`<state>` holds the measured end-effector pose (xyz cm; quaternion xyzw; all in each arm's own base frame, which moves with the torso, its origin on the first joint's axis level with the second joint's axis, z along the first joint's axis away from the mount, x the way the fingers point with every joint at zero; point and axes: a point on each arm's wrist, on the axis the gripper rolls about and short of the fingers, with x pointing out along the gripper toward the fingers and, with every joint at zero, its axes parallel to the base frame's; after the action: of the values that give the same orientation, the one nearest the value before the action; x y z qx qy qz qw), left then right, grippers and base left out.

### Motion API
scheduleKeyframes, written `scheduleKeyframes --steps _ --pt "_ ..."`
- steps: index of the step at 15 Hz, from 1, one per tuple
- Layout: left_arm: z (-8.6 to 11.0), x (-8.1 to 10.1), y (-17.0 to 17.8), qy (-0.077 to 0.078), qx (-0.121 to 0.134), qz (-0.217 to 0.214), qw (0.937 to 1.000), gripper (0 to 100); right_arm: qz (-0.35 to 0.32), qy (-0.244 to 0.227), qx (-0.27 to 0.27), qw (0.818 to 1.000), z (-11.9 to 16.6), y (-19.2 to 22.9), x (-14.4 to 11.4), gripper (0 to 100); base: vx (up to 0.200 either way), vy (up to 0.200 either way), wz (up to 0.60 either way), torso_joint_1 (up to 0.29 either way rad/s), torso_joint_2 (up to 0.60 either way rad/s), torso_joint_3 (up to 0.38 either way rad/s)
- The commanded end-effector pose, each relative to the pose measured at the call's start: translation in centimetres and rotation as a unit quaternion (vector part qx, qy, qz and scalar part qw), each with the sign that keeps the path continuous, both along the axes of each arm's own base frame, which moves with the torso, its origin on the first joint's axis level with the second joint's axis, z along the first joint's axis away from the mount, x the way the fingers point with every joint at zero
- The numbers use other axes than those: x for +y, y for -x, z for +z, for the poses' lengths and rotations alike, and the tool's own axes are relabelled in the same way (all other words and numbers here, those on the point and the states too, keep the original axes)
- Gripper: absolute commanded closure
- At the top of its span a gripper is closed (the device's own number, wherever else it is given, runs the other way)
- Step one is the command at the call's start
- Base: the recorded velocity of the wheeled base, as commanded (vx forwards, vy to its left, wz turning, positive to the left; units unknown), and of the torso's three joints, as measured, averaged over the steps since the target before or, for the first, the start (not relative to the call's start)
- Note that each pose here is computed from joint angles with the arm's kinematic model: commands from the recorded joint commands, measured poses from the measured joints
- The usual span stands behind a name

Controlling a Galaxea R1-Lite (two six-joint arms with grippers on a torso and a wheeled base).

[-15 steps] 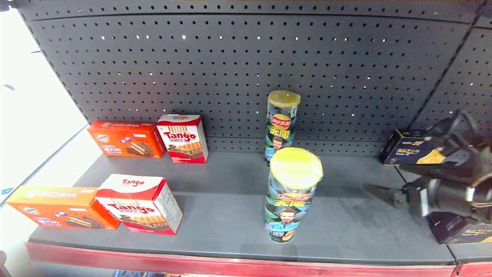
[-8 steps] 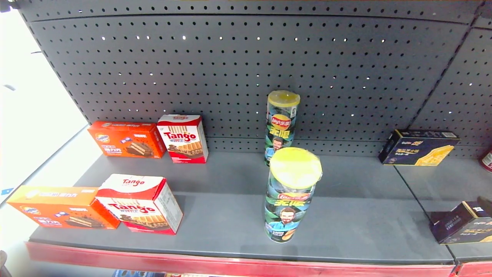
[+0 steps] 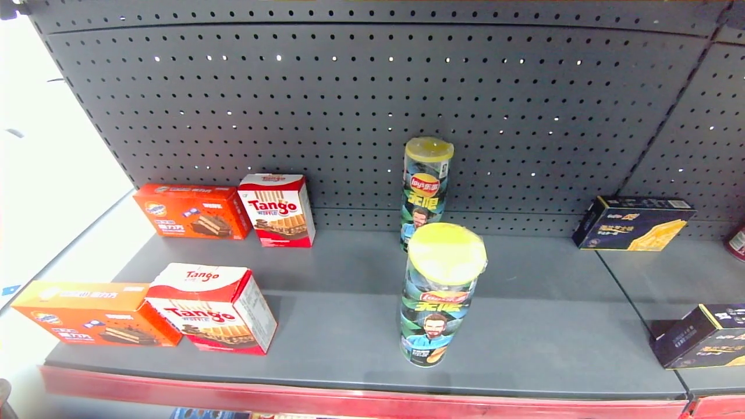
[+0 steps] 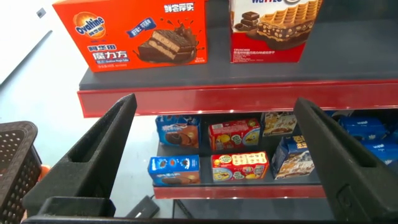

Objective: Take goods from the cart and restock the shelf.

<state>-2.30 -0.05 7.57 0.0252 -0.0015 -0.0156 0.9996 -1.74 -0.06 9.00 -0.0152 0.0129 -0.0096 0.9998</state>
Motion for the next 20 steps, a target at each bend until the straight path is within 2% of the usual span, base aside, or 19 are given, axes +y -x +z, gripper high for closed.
scheduleKeyframes --steps 1,5,8,10,12,20 --pt "0.02 0.00 0.00 0.000 0.000 0.000 1.0000 0 0.014 -0.002 -0.014 1.000 -1.39 0.52 0.08 0 0.000 0.000 0.00 0.000 0.00 0.000" --pt "0.02 -0.01 0.00 0.000 0.000 -0.003 1.0000 0 0.003 -0.014 -0.013 1.000 -1.42 0.52 0.04 0 0.000 0.000 0.00 0.000 0.00 0.000" --pt "-0.02 -0.09 -0.01 -0.013 0.000 -0.021 0.9997 0 0.005 -0.014 -0.013 1.000 -1.39 0.53 0.04 0 0.000 0.000 0.00 0.000 0.00 0.000" --pt "-0.02 -0.08 -0.01 -0.011 0.001 -0.019 0.9998 0 0.005 -0.014 -0.013 1.000 -1.42 0.52 0.04 0 -0.200 0.000 0.00 0.002 0.00 0.007" --pt "-0.02 -0.08 -0.01 -0.005 0.001 -0.019 0.9998 0 0.005 -0.014 -0.013 1.000 -1.42 0.52 0.04 0 0.000 0.000 0.00 0.000 0.00 0.000" --pt "-0.02 -0.08 -0.01 -0.003 0.001 -0.018 0.9998 0 0.004 -0.014 -0.013 1.000 -1.42 0.52 0.03 0 0.000 0.000 0.00 0.000 0.00 0.000"
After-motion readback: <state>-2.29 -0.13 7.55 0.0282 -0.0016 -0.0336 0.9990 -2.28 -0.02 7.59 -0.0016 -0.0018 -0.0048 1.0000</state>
